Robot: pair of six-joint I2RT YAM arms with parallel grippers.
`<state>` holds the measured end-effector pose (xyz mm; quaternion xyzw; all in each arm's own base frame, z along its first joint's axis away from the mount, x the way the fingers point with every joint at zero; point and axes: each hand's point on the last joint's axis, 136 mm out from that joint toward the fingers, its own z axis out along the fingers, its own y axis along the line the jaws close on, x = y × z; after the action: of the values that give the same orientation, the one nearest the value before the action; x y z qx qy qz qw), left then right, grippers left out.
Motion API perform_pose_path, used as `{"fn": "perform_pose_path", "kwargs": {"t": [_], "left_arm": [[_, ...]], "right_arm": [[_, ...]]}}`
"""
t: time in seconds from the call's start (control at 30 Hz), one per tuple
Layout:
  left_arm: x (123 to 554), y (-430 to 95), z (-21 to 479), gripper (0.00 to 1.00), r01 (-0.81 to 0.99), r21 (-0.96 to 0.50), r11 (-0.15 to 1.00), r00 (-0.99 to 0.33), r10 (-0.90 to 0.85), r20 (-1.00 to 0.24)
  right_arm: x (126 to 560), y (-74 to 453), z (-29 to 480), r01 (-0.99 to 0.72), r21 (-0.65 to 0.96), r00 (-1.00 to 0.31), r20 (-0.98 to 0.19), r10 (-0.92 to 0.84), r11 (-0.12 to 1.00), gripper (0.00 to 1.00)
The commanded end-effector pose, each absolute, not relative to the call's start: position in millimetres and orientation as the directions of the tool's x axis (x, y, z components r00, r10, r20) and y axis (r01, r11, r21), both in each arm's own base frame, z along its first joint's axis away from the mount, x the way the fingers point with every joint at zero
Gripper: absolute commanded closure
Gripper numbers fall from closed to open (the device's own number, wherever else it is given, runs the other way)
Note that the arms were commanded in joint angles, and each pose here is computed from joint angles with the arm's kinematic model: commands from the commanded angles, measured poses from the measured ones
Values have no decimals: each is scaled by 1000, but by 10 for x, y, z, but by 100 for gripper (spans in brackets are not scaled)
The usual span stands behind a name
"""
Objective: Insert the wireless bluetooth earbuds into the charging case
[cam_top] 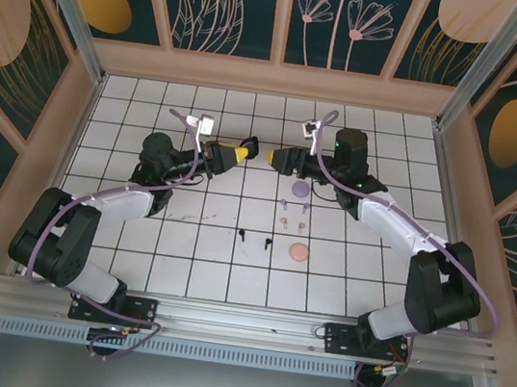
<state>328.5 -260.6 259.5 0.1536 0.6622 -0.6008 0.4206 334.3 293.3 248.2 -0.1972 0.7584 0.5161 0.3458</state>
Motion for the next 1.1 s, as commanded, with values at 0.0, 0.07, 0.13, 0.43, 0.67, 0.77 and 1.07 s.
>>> {"fn": "perform_pose_path", "kwargs": {"t": [0.0,0.07,0.13,0.43,0.67,0.77,1.07], "left_arm": [[3181,-2657,2825,100,766,-619,174,-562,-289,-775],[3181,-2658,2840,100,767,-618,172,-560,-291,-776],[3184,-2658,2842,100,766,-619,171,-561,-292,-775],[3190,-2659,2875,100,771,-614,170,-555,-295,-778],[3183,-2661,2879,100,773,-611,169,-552,-295,-780],[3186,-2658,2864,100,772,-613,171,-554,-293,-779],[3187,-2663,2875,100,774,-610,168,-552,-292,-781]], "right_arm": [[3238,3015,2793,-717,638,-648,-758,68,281,38],[3255,3055,2818,-719,639,-648,-759,67,275,40],[3274,3092,2822,-719,639,-649,-758,64,273,41],[3322,3243,2674,-703,652,-669,-742,46,282,51],[3392,3242,2572,-687,658,-679,-733,52,309,60],[3423,3242,2563,-683,658,-678,-732,58,316,62],[3486,3278,2599,-682,665,-681,-729,66,303,63]]}}
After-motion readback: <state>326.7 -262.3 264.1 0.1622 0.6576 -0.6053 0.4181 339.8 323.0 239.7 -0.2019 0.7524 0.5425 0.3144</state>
